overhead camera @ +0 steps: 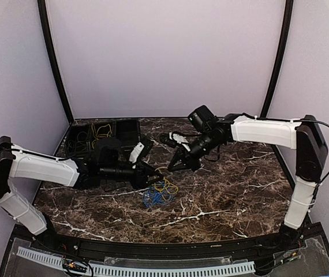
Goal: Untangle the cables
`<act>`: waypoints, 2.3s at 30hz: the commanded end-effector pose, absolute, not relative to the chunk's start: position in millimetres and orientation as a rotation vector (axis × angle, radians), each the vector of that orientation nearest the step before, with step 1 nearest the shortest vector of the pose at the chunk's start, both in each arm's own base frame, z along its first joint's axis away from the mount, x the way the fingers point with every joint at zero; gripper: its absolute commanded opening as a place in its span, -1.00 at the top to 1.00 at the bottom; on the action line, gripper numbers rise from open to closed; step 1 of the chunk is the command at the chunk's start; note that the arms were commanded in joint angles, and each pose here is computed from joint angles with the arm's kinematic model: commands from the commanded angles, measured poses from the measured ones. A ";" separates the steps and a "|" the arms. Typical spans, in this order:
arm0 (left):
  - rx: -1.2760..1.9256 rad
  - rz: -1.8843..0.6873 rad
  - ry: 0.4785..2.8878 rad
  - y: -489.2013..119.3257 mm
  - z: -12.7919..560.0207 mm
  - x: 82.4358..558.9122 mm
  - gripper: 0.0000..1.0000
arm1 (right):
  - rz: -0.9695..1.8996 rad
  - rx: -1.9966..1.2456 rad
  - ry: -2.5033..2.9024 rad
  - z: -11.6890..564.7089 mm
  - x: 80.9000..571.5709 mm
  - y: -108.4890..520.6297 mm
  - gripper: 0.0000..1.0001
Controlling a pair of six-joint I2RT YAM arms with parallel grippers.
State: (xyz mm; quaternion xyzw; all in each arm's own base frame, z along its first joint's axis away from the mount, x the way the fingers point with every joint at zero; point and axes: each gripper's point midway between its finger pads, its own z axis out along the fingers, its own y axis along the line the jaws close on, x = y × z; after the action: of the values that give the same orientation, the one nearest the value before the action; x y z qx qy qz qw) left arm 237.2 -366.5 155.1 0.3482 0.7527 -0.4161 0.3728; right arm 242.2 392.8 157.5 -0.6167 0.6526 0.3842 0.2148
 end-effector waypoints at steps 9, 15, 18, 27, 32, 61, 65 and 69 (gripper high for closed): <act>0.789 -1.067 1.853 -370.3 188.7 250.2 1.00 | 1.079 -1.640 1.727 185.4 244.2 401.8 0.57; 0.712 -0.995 1.877 -358.0 189.8 258.8 1.00 | 1.102 -1.577 1.743 167.4 264.1 421.9 -0.01; 0.691 -0.992 1.882 -353.5 189.2 258.0 1.00 | 1.132 -1.554 1.739 155.2 270.5 435.0 -0.08; 0.634 -1.032 1.834 -342.3 219.3 249.3 1.00 | 1.382 -1.456 1.797 112.4 267.3 466.3 0.56; 0.648 -1.021 1.752 -338.1 264.4 241.3 1.00 | 1.424 -1.454 1.880 82.3 259.1 472.9 0.71; 0.401 -0.344 1.325 -216.4 589.7 260.3 1.00 | 1.182 -1.490 2.042 38.9 267.7 451.0 0.59; 0.332 -0.382 1.248 -200.4 644.3 248.6 1.00 | 1.115 -1.499 2.072 27.5 269.6 443.8 0.59; 0.222 -0.440 1.092 -171.2 700.9 224.7 1.00 | 1.059 -1.520 2.149 -0.9 270.2 437.8 0.60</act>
State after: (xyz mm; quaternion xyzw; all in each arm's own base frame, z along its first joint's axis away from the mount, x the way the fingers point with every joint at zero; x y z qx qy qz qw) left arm 265.7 -228.7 627.9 0.1768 0.5902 -0.1813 0.7665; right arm 268.3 450.3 26.8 -0.5241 0.7239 0.4157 0.1690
